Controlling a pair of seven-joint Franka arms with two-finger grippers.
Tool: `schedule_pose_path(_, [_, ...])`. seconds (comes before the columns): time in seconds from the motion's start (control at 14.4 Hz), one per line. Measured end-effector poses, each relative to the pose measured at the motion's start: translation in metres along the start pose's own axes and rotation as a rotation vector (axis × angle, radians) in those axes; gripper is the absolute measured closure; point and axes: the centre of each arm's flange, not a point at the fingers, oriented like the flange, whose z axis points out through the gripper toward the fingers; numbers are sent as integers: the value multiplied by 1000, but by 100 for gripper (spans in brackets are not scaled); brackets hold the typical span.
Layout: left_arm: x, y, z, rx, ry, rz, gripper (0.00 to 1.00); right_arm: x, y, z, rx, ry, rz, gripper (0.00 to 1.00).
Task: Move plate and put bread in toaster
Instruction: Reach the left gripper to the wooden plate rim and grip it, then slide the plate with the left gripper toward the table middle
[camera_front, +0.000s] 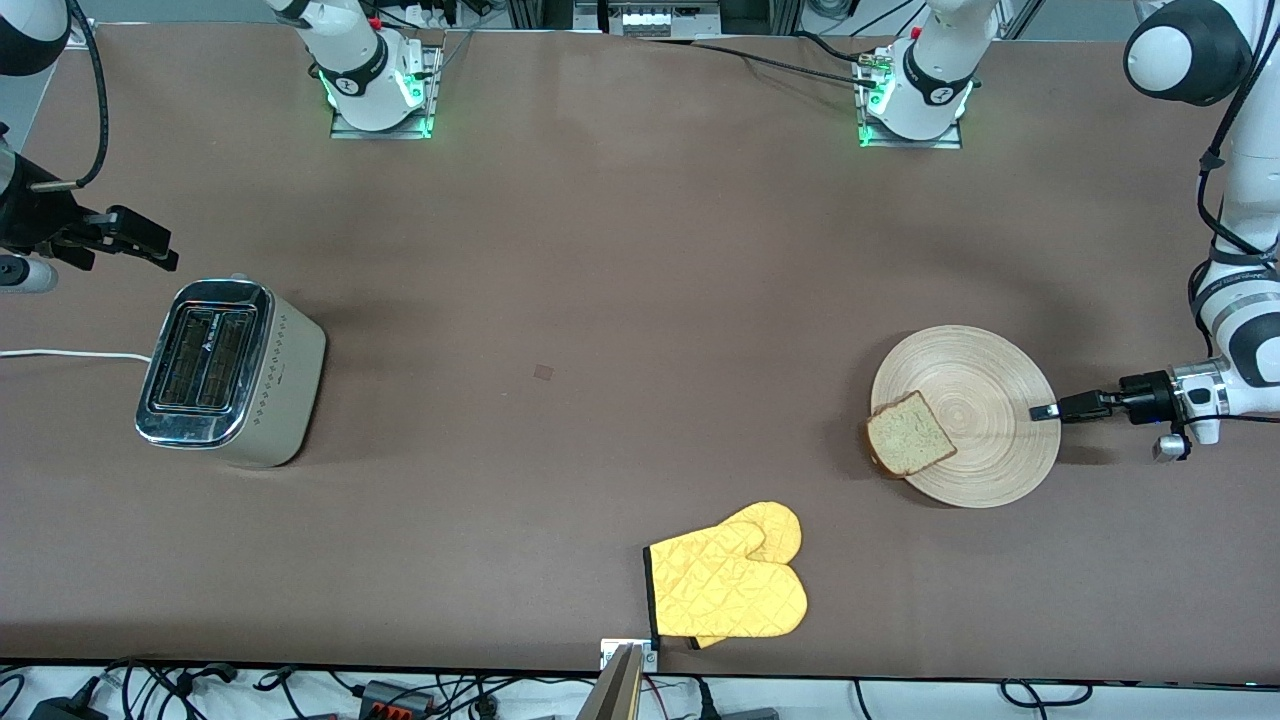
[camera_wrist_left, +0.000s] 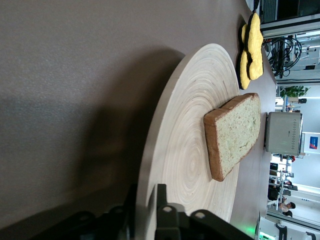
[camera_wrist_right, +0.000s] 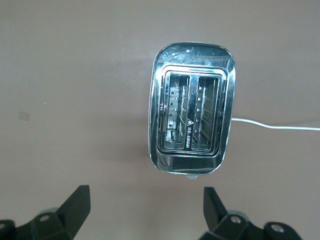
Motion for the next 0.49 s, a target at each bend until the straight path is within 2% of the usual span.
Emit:
schedule_pose_path(0.07, [1,2,-1,-10,-1,5,90,0,0,0,0,0,0,0])
schedule_pose_path(0.35, [5,8,-2,-12,-2,23,90,0,0,0,0,0,0,0])
schedule_pose_path(0.49, [10,25,1,-53,-41,52,90,0,0,0,0,0,0,0])
